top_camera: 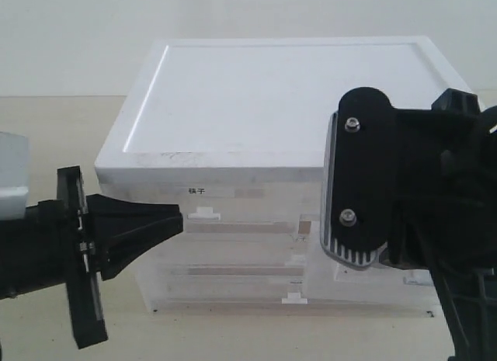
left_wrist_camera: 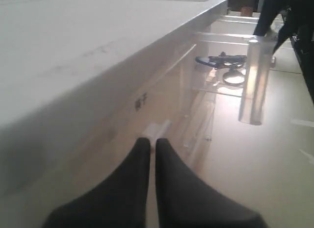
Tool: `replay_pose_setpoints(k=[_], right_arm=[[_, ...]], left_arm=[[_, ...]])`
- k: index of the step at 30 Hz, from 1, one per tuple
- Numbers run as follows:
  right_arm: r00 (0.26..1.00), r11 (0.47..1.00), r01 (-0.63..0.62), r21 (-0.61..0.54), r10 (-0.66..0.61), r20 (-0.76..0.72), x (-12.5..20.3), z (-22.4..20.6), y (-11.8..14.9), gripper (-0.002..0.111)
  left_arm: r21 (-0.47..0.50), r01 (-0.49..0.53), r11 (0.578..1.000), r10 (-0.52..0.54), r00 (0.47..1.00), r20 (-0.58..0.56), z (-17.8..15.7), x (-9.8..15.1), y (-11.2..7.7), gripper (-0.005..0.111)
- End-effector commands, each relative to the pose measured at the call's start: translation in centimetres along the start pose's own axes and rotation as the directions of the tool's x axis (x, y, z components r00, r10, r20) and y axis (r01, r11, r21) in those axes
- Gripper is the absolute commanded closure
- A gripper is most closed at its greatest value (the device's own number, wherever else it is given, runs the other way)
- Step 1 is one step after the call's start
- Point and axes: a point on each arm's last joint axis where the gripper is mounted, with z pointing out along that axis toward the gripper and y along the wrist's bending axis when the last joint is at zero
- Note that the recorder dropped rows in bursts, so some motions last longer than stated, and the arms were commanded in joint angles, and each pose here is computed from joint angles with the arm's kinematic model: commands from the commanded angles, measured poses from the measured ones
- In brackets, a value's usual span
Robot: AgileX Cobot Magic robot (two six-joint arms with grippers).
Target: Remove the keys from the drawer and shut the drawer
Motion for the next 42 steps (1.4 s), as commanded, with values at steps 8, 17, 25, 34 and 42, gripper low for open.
replay_pose_setpoints(k=[8, 17, 25, 34, 42], right_arm=[[1.0, 1.0, 0.006, 0.001, -0.006, 0.008, 0.3, -0.6, -0.1, 0.104], [0.996, 0.995, 0.074, -0.07, -0.07, 0.05, -0.3, -0.8, 1.2, 0.104], [0.995, 0.99, 0.063, -0.126, -0.053, 0.085, -0.6, -0.9, 1.7, 0.104], [0.993, 0.997, -0.004, -0.083, 0.013, 0.113, -1.0, -0.8, 1.3, 0.052], [0.962, 0.964, -0.217, 0.154, 0.185, 0.2, -0.3, -5.2, -1.9, 0.085]], left_arm=[[-0.298, 0.023, 0.954, -0.025, 1.0, -0.003, 1.5, 2.2, 3.5, 0.102], [-0.202, 0.018, 0.979, -0.017, 1.0, 0.009, 2.8, 1.8, 2.8, 0.102], [-0.217, 0.023, 0.976, -0.02, 1.0, 0.014, 2.8, 1.7, 3.0, 0.102], [-0.214, 0.022, 0.977, -0.02, 1.0, 0.013, 2.8, 1.7, 2.9, 0.102], [-0.203, 0.021, 0.979, -0.02, 1.0, 0.007, 2.8, 1.9, 2.7, 0.102]])
